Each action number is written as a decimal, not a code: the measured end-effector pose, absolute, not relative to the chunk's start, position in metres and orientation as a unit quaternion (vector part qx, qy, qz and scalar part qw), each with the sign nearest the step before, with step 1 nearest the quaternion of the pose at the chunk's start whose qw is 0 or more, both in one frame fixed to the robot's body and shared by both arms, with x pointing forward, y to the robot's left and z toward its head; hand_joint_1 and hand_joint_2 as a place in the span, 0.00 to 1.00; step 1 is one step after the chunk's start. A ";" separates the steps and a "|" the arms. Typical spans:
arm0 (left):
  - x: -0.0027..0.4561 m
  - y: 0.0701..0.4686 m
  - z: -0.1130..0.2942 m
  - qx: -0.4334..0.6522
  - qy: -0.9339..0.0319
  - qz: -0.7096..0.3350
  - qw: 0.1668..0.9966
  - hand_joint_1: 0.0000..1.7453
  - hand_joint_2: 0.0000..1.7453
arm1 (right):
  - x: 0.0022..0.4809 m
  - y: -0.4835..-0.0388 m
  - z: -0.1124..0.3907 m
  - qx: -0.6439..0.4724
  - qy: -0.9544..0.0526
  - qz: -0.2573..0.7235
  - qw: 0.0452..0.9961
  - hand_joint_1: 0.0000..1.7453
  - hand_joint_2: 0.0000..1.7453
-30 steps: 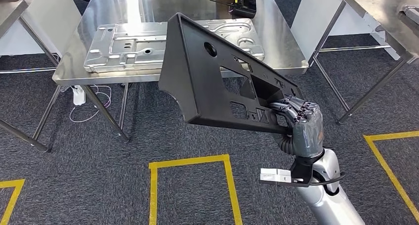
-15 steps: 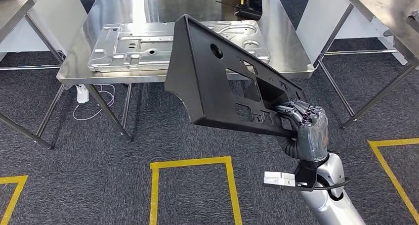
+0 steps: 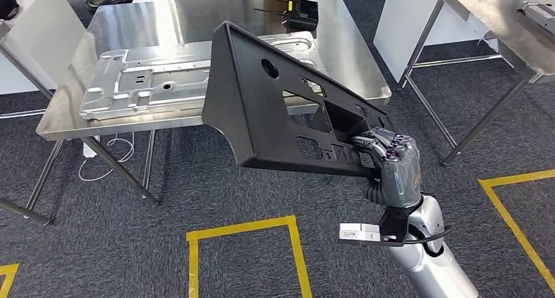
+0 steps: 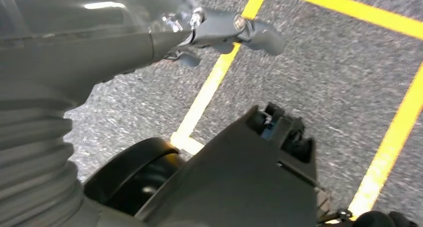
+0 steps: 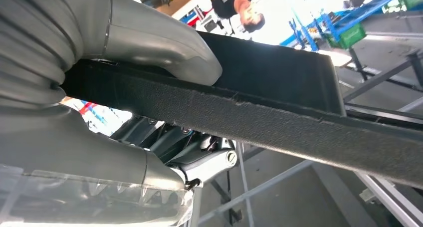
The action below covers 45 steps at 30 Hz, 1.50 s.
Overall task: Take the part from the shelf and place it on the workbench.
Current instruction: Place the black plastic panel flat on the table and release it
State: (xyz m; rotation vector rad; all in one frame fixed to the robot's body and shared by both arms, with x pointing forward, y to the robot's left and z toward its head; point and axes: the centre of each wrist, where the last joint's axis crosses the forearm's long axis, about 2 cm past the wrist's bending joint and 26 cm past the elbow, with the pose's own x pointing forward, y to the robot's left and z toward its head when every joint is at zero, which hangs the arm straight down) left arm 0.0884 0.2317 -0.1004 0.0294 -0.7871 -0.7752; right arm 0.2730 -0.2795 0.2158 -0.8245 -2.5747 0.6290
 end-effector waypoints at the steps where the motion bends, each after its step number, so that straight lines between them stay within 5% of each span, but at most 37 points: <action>1: 0.087 0.232 -0.101 0.013 -0.373 -0.368 0.852 0.00 1.00 | 0.273 -0.280 0.216 -0.292 -0.912 0.223 0.182 1.00 1.00; 45: 0.078 0.230 -0.102 0.009 -0.367 -0.362 0.857 0.00 1.00 | 0.273 -0.290 0.219 -0.312 -0.907 0.217 0.182 1.00 1.00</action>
